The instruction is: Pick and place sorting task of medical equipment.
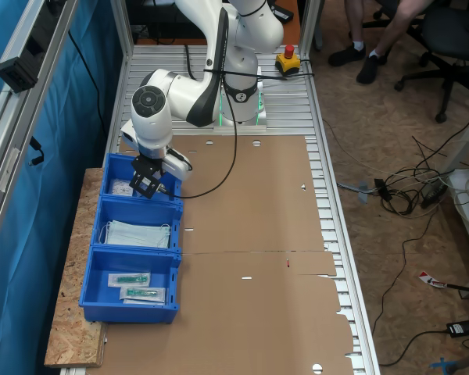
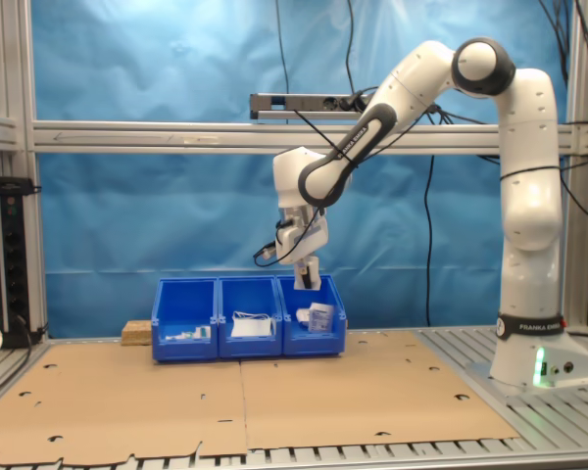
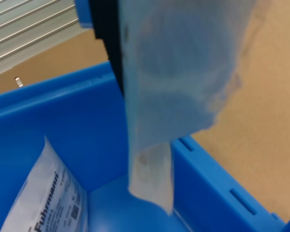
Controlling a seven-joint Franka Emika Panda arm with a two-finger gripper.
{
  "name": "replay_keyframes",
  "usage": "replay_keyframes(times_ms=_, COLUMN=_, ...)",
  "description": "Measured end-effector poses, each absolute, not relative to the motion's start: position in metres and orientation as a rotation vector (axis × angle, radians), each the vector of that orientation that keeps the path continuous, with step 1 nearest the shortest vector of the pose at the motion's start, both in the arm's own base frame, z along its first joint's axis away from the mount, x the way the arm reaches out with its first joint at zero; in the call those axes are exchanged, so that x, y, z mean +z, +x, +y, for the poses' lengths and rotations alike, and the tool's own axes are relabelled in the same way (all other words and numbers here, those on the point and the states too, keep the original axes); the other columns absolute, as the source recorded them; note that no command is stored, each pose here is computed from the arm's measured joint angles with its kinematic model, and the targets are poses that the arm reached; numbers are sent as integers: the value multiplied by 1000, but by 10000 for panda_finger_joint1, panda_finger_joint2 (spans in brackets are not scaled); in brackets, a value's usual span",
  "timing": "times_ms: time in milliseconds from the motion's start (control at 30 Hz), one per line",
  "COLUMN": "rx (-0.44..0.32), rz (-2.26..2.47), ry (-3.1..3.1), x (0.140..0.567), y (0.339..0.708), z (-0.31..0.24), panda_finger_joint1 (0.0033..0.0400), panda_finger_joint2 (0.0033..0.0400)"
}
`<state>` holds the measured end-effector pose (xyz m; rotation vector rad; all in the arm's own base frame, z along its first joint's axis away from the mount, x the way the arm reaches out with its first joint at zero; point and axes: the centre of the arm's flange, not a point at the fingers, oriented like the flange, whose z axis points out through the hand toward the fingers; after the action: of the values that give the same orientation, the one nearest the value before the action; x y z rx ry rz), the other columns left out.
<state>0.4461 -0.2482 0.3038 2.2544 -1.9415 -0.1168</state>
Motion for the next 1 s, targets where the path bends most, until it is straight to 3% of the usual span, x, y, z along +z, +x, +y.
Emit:
replay_keyframes(times_ms=500, rx=-118, rz=-1941, ry=2255, x=303, y=446, z=-248, panda_finger_joint1=59, panda_finger_joint2=59)
replay_keyframes(times_ms=533, rx=-118, rz=-1941, ry=2255, x=303, y=446, z=-248, panda_finger_joint1=141, panda_finger_joint2=141)
replay_keyframes(times_ms=800, rx=-115, rz=-1941, ry=2255, x=303, y=446, z=-248, panda_finger_joint1=141, panda_finger_joint2=141)
replay_keyframes(times_ms=833, rx=-115, rz=-1941, ry=2256, x=303, y=446, z=-248, panda_finger_joint1=311, panda_finger_joint2=311)
replay_keyframes(times_ms=1000, rx=-112, rz=-1941, ry=2257, x=303, y=446, z=-248, panda_finger_joint1=311, panda_finger_joint2=311)
